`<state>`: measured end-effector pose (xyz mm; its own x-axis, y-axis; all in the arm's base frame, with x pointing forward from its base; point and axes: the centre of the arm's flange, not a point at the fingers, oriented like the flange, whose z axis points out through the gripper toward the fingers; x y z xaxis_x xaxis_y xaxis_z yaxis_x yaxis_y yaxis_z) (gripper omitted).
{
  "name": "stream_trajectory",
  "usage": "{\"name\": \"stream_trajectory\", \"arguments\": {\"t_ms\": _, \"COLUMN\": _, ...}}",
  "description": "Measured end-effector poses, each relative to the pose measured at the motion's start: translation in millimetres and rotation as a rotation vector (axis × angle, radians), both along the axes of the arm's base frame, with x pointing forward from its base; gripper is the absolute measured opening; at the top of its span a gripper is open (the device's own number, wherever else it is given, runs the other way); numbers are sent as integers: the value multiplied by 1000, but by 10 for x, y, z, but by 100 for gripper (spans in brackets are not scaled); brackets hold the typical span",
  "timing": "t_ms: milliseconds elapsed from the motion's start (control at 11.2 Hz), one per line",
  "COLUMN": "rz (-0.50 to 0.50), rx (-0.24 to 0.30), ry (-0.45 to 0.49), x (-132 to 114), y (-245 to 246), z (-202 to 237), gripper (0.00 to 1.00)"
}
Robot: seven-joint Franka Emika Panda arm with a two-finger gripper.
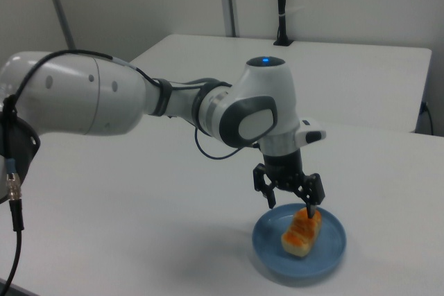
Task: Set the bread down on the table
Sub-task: 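Close the gripper on the orange-topped bread roll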
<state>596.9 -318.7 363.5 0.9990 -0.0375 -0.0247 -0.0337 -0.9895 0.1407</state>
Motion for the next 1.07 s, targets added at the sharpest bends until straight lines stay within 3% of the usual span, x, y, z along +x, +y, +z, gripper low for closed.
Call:
{"name": "stream_trajectory", "arguments": {"t_ms": 268, "rz": -5, "rx": -8, "ry": -8, "x": 18, "y": -87, "z": -194, "gripper": 100}}
{"name": "stream_trajectory", "arguments": {"t_ms": 624, "rz": -7, "rx": -3, "ry": 7, "x": 12, "y": -103, "z": -309, "gripper": 93}}
{"name": "stream_trajectory", "arguments": {"t_ms": 1070, "rz": -23, "rx": -5, "ry": 2, "x": -27, "y": -198, "z": -286, "gripper": 100}}
